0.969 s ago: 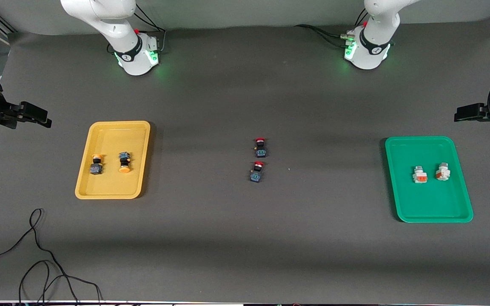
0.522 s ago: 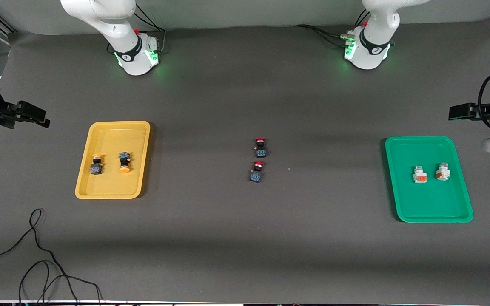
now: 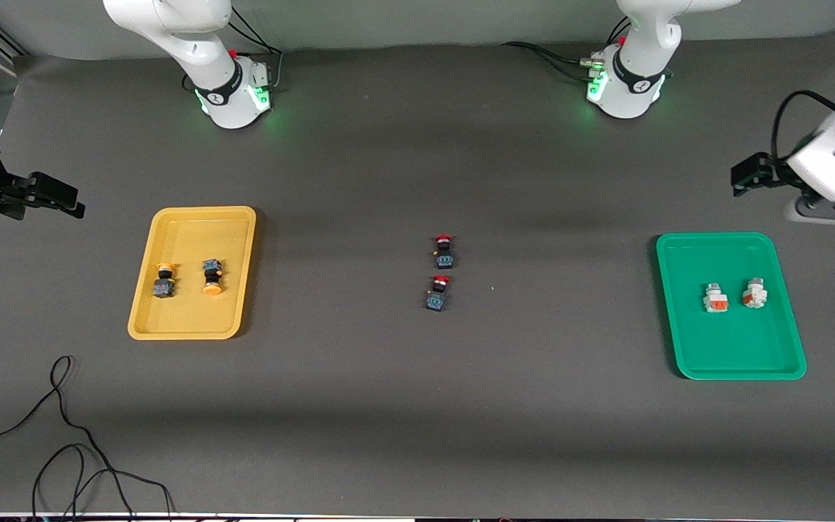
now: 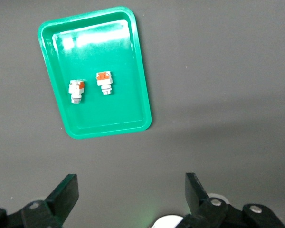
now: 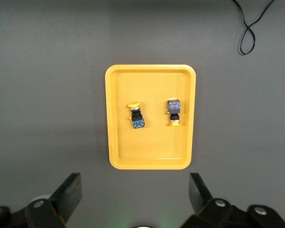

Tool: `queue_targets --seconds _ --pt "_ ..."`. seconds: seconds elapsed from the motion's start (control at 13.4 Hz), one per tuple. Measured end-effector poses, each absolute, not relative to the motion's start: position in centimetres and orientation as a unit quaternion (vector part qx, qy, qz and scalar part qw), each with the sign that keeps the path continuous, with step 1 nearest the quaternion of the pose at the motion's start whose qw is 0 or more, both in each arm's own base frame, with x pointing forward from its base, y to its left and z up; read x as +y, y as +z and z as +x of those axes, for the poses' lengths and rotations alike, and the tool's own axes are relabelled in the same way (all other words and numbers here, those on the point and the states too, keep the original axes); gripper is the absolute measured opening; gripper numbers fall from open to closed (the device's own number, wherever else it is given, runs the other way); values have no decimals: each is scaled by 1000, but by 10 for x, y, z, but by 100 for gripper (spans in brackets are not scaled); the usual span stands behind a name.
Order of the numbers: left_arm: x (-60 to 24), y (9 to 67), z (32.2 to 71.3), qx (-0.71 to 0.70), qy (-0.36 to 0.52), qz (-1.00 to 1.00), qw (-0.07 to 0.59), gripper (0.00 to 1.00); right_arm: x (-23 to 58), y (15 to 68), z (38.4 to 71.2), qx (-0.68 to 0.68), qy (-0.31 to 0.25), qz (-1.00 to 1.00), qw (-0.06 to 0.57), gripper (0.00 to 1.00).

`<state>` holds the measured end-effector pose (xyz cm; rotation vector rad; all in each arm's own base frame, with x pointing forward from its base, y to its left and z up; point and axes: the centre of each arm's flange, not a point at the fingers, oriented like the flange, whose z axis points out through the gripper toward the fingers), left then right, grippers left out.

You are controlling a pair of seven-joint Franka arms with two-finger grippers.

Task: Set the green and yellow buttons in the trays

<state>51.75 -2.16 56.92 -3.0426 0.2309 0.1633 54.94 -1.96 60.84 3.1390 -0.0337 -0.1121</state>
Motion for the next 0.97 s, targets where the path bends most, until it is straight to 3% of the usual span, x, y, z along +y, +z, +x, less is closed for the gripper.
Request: queue_targets --seconds 0.52,0.97 --pt "-8 563 541 63 69 -995 37 100 -18 607 550 -9 -36 999 0 100" --pt "6 561 540 50 84 -995 35 100 -17 607 551 -9 -35 999 0 100"
